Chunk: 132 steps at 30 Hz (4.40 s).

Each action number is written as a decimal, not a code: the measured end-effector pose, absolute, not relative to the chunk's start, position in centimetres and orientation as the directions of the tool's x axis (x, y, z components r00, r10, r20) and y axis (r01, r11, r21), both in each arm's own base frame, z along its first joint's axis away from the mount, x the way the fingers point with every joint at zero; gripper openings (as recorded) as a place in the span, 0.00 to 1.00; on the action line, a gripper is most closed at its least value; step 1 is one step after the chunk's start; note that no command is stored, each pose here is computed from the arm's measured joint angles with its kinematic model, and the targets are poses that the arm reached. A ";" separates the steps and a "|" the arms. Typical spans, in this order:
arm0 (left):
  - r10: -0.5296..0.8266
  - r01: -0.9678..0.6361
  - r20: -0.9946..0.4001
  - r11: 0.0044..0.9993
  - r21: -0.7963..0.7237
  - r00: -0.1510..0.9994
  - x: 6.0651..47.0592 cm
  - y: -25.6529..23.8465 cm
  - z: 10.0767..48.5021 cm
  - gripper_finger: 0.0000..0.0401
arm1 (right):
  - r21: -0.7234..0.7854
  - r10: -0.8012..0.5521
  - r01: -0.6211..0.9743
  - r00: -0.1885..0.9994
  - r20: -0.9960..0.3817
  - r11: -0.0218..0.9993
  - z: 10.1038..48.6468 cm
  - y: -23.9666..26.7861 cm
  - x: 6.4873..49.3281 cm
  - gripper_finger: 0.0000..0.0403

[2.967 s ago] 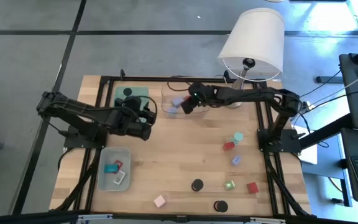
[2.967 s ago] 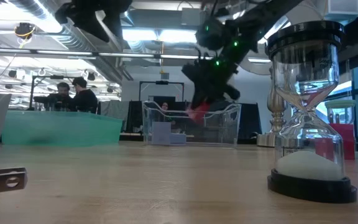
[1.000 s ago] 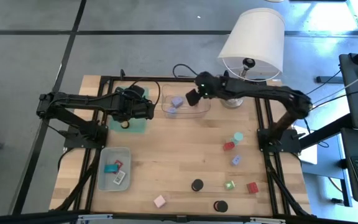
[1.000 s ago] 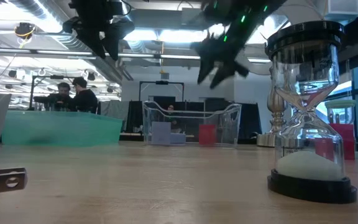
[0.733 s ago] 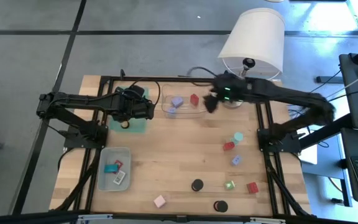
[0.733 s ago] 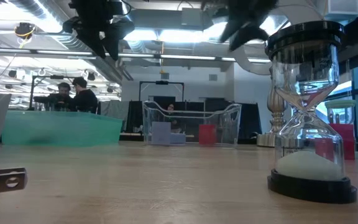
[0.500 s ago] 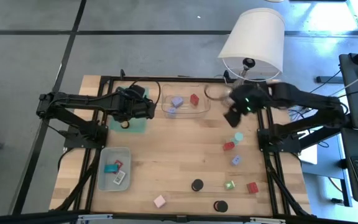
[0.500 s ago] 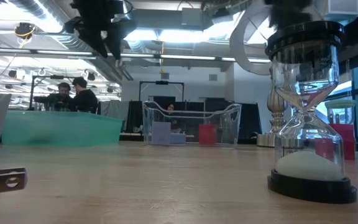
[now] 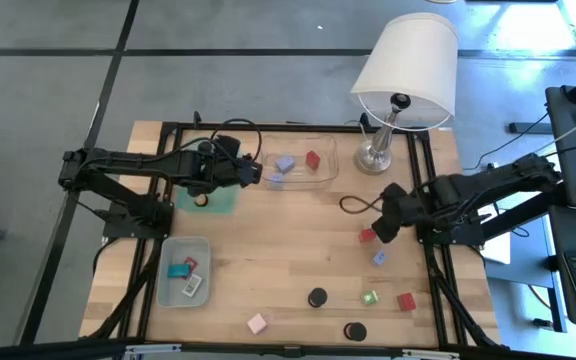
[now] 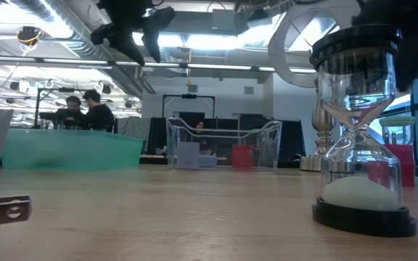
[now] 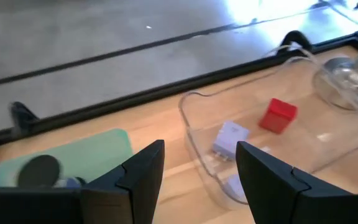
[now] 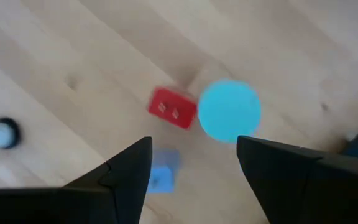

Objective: Pick & Place Office items
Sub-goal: Put the light green hourglass into the green bin

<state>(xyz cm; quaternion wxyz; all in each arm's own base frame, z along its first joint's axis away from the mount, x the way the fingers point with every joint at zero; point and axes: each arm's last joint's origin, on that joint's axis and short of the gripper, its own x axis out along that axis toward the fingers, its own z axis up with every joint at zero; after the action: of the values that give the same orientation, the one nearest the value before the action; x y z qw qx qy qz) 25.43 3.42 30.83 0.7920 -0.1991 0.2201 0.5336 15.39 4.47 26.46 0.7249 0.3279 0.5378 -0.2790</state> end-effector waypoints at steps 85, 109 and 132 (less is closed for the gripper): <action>0.220 -0.351 0.292 0.757 0.551 0.931 31.6 -3.4 39.6 0.72 | 0.623 -0.254 0.166 0.966 0.054 0.765 42.5 4.7 22.4 0.49; 0.226 -0.353 0.288 0.764 0.541 0.930 32.8 -2.4 38.7 0.68 | 0.589 -0.120 0.037 0.987 0.102 0.807 42.8 4.3 23.2 0.49; 0.211 -0.337 0.280 0.765 0.549 0.936 32.8 -2.5 38.6 0.49 | 0.575 -0.098 0.026 0.991 0.094 0.817 42.7 3.8 23.3 0.71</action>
<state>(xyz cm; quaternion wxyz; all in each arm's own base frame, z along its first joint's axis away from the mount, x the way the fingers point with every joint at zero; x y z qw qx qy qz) 32.80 -2.49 38.61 0.9339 0.3099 -0.1015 0.1467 23.29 3.76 42.68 0.9514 0.3003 -0.0596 -0.0326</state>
